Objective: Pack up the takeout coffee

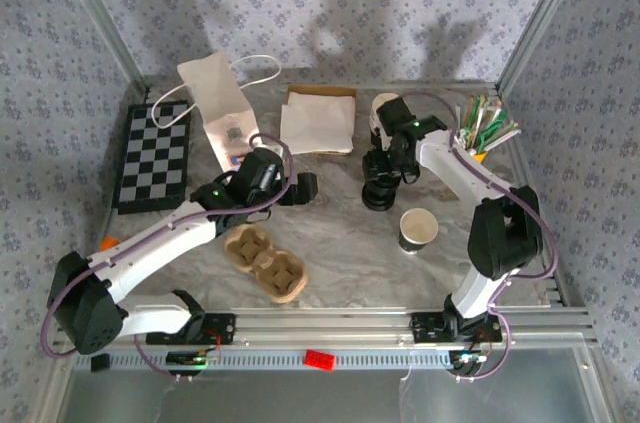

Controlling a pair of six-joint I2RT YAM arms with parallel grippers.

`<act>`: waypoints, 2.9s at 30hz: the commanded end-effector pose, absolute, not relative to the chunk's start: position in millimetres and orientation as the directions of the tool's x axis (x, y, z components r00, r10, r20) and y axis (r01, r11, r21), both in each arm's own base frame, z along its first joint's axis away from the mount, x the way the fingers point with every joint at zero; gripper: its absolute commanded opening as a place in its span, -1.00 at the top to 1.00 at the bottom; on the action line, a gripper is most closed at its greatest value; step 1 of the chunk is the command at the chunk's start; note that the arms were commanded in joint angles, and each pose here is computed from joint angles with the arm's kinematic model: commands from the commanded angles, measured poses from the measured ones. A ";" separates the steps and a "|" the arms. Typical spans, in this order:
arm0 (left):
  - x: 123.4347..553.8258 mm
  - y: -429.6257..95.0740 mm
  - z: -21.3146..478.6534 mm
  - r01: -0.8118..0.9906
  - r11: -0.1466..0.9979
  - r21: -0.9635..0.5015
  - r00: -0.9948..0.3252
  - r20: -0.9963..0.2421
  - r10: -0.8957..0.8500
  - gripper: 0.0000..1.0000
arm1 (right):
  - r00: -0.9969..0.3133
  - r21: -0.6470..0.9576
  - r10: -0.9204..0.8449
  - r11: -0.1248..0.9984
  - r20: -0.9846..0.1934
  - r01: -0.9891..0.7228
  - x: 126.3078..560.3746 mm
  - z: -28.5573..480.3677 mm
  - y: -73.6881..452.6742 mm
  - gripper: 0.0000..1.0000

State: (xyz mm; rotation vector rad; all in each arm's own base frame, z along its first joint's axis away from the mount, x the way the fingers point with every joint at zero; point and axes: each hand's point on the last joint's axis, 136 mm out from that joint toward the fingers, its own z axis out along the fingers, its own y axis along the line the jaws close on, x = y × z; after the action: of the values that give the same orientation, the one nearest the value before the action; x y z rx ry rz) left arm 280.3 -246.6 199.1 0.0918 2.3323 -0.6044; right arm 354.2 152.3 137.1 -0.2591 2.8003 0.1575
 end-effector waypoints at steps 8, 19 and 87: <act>286.0 -277.9 209.9 0.251 0.808 -0.532 -0.769 -0.617 -0.167 -0.91 | -0.958 0.151 -0.102 0.978 -0.266 -0.146 350.8 112.7 154.1 -0.50; 301.9 -357.9 174.9 0.186 0.606 -0.773 -0.881 -0.405 -0.246 -0.29 | -0.961 0.176 -0.081 0.976 -0.264 -0.131 354.1 104.2 153.1 -0.50; 272.3 -399.1 165.8 0.293 0.616 -0.732 -0.901 -0.426 -0.078 0.16 | -0.957 -0.084 0.054 0.993 -0.287 0.081 199.6 174.4 78.4 -0.45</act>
State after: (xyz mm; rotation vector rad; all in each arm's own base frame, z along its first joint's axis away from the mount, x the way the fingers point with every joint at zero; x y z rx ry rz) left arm 273.0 -397.1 143.9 0.1126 2.4706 -1.2135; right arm 213.6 89.6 185.4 0.0283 2.8245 -0.0630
